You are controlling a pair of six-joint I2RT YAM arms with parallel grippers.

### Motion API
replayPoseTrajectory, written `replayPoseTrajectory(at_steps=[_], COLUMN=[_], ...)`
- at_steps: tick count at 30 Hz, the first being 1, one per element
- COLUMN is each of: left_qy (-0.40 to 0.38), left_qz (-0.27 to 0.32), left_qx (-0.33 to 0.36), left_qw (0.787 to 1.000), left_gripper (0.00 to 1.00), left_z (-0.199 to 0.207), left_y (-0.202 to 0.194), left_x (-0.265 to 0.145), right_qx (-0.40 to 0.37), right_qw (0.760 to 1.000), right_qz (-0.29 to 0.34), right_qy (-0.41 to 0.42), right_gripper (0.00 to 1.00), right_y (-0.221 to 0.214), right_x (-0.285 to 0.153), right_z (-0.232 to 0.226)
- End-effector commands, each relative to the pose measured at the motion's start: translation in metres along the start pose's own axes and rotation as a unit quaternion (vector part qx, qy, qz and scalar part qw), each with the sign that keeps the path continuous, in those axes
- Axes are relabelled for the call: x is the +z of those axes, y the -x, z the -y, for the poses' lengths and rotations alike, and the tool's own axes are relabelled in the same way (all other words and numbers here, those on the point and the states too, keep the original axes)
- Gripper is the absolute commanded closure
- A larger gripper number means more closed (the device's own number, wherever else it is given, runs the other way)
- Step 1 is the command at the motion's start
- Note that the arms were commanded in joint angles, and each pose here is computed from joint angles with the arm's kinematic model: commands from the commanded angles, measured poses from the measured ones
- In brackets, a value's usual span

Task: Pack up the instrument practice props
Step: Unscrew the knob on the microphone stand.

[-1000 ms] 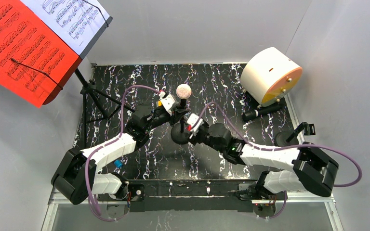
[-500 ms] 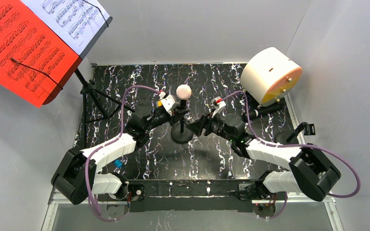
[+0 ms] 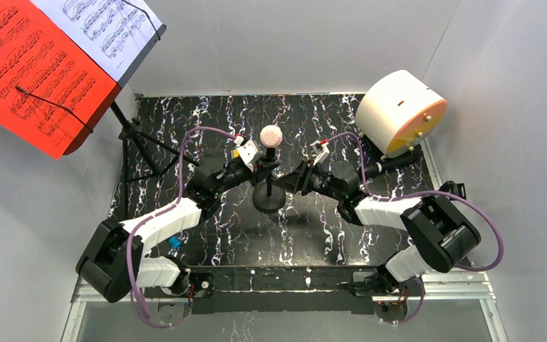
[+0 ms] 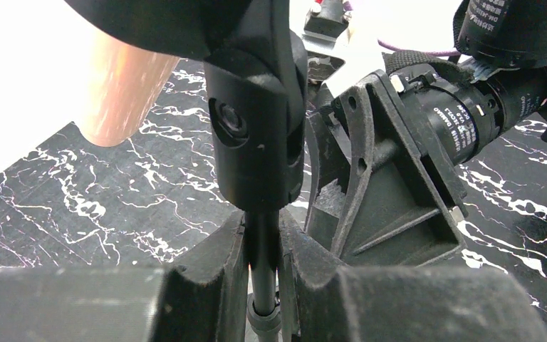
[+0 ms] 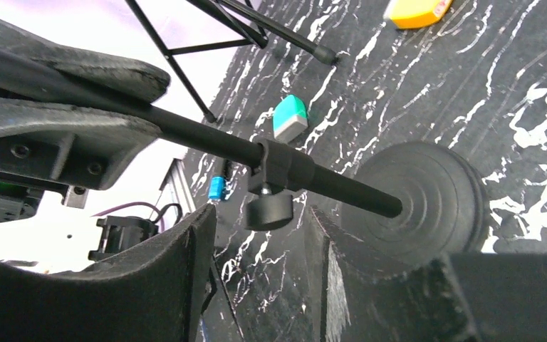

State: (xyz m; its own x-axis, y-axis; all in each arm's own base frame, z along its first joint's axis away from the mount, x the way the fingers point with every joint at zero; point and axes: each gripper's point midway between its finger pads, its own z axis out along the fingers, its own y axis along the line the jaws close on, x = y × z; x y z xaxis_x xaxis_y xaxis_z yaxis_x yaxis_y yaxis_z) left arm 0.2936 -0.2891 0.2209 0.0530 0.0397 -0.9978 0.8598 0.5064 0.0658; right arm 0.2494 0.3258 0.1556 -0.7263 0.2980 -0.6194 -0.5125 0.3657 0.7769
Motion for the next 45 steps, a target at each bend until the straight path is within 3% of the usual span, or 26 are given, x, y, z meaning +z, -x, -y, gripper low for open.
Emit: replayPoseTrajectory(at_steps=[1,6,13,17,21,23,27,30,33,37,41,45], left_qy=[0.000,0.001,0.001,0.002,0.003,0.003,0.003,0.004,0.005,0.003,0.004,0.004], left_qz=[0.030,0.031,0.032,0.032,0.031,0.031,0.030,0.031,0.031,0.030,0.030,0.030], left_qx=[0.020,0.021,0.021,0.021,0.020,0.019,0.019,0.019,0.020,0.020,0.020,0.020], left_qw=[0.999,0.999,0.999,0.999,0.999,0.999,0.999,0.999,0.999,0.999,0.999,0.999], left_gripper=[1.00,1.00,1.00,1.00,1.00,1.00,1.00,1.00,1.00,1.00,1.00,1.00], left_z=[-0.002,-0.003,-0.003,-0.003,-0.003,-0.004,-0.003,-0.004,-0.004,-0.004,-0.004,-0.004], left_y=[0.015,0.016,0.016,0.016,0.016,0.015,0.015,0.016,0.016,0.014,0.015,0.015], left_x=[-0.001,-0.001,-0.001,-0.001,0.000,0.000,0.000,0.000,0.000,0.001,0.001,0.000], right_qx=[-0.002,-0.007,-0.072,-0.138,-0.266,-0.364,-0.539,-0.655,-0.756,-0.856,-0.909,-0.935], right_qw=[0.997,0.997,0.995,0.987,0.958,0.923,0.827,0.738,0.633,0.480,0.355,0.277], right_qz=[0.025,0.014,-0.030,-0.063,-0.094,-0.118,-0.159,-0.160,-0.163,-0.173,-0.196,-0.182], right_qy=[0.070,0.076,0.062,0.054,0.054,0.047,0.017,-0.016,-0.046,-0.088,-0.094,-0.122], right_gripper=[0.46,0.61,0.98,0.99,0.99,0.99,0.99,0.99,0.99,0.99,0.99,0.99], right_y=[0.026,0.023,0.008,-0.001,-0.009,-0.019,-0.038,-0.044,-0.049,-0.054,-0.071,-0.075], right_x=[0.007,0.011,0.015,0.013,0.011,0.012,0.009,0.005,0.000,-0.003,-0.001,0.004], right_z=[-0.033,-0.031,-0.015,-0.008,-0.008,-0.006,0.004,0.010,0.017,0.024,0.033,0.035])
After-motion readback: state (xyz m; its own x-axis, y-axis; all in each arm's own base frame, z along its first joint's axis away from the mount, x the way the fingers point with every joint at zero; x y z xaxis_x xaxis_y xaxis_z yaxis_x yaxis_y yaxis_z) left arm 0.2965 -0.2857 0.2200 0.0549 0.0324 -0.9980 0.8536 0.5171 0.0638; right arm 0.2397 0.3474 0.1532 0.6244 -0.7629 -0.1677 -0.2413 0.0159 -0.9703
